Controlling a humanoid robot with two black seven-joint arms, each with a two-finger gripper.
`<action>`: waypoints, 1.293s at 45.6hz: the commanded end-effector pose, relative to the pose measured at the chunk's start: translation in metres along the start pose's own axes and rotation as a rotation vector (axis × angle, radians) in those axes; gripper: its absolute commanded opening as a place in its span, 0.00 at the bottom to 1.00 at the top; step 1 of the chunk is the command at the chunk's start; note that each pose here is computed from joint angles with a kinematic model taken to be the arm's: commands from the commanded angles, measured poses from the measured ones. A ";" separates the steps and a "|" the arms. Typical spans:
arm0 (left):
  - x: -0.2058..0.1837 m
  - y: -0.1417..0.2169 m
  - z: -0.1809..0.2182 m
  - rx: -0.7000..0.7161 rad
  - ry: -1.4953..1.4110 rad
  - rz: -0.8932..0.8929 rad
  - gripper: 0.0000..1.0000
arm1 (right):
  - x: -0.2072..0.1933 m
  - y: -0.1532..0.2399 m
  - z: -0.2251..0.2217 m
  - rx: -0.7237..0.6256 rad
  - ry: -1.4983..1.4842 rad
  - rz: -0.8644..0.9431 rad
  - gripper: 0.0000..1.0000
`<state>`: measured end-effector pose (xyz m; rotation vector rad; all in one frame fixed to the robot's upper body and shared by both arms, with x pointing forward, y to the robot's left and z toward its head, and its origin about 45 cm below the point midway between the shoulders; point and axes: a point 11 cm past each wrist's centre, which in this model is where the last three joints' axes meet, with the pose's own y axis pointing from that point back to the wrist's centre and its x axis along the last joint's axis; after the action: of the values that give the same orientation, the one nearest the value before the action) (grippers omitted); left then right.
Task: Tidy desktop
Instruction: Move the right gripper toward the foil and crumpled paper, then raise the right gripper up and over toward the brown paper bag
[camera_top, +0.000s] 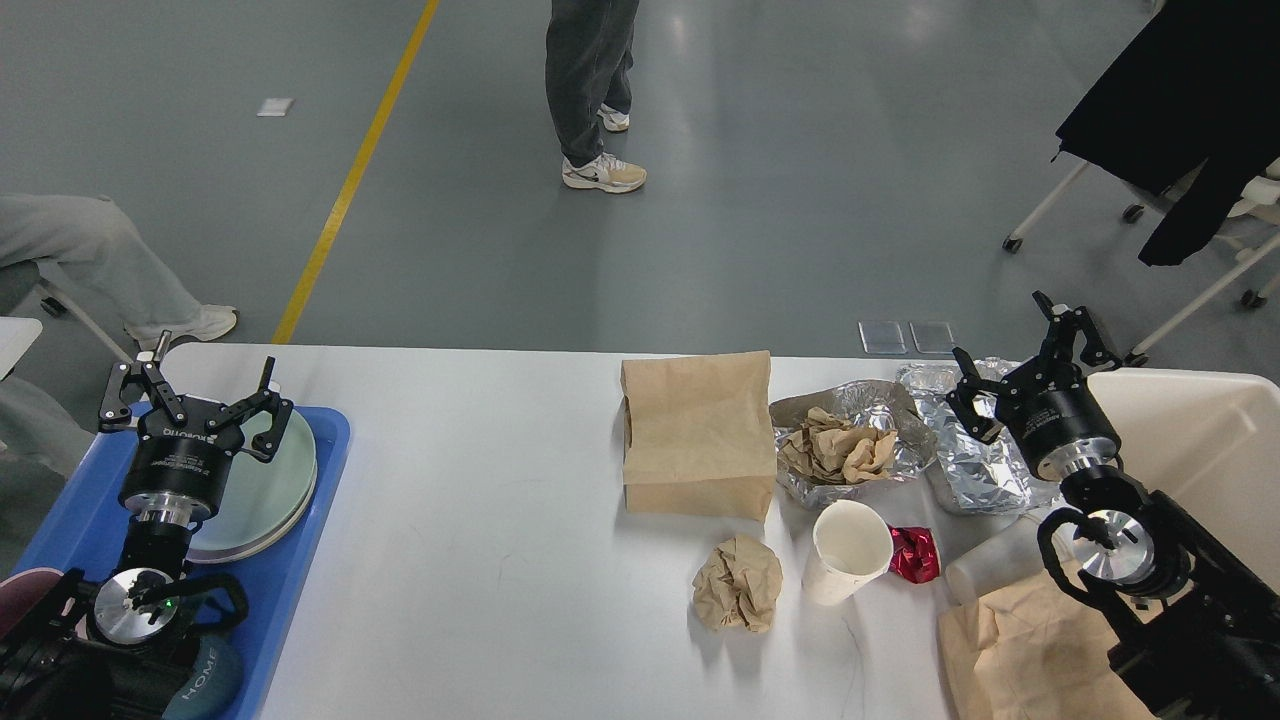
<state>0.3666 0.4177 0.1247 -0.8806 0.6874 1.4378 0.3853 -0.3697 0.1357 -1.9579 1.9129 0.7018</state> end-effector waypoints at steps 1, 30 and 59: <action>0.000 0.000 0.000 0.000 0.000 0.000 0.96 | 0.000 0.001 0.002 -0.020 0.002 -0.003 1.00; 0.000 0.000 0.000 0.000 0.000 0.000 0.96 | -0.015 -0.017 -0.033 0.056 0.022 -0.039 1.00; -0.001 -0.001 0.000 -0.001 0.002 -0.001 0.96 | -0.013 -0.022 -0.062 -0.154 0.456 -0.134 1.00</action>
<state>0.3672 0.4174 0.1251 -0.8819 0.6873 1.4367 0.4152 -0.3806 0.1842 -2.3429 1.9609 0.4716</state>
